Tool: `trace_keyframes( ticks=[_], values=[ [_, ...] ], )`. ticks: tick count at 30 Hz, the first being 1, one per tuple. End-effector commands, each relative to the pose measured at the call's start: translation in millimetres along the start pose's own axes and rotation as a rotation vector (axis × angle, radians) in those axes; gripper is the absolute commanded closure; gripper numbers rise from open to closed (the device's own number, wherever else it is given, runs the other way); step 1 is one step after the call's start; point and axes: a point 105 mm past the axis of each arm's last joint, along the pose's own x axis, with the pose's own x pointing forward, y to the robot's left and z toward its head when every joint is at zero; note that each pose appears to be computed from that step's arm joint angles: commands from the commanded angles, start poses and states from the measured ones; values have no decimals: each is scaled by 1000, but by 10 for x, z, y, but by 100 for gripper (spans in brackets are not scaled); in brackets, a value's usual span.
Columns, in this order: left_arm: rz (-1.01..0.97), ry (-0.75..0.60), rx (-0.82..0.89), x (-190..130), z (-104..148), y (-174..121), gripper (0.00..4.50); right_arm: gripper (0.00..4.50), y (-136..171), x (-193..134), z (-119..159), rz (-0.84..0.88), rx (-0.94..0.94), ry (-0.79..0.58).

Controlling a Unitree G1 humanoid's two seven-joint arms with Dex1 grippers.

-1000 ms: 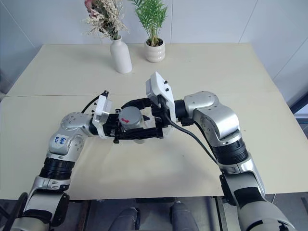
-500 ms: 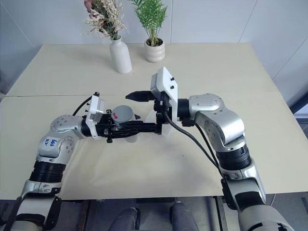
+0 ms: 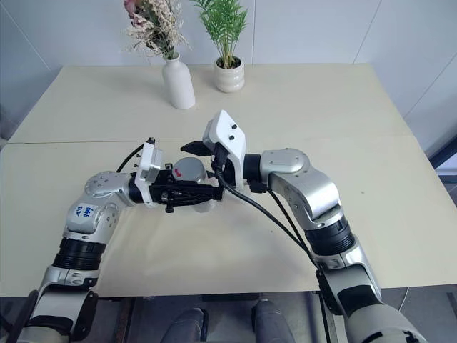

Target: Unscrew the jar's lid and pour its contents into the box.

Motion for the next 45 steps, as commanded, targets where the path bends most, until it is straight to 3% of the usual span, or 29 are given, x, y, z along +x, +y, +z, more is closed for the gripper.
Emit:
trace_keyframes(
  ticks=[1, 26, 41, 45],
  values=[
    [-13, -7, 40, 17, 79, -6, 215, 4, -9, 36, 126, -6, -38, -34],
    [22, 12, 44, -96, 43, 10, 215, 4, -326, -417, 191, -114, -26, -40],
    [49, -18, 58, -105, 110, 48, 215, 4, -501, -776, -27, -153, 44, 5],
    [53, -22, 62, -107, 122, 50, 215, 4, -426, -780, 124, -99, 54, -44]
  ],
)
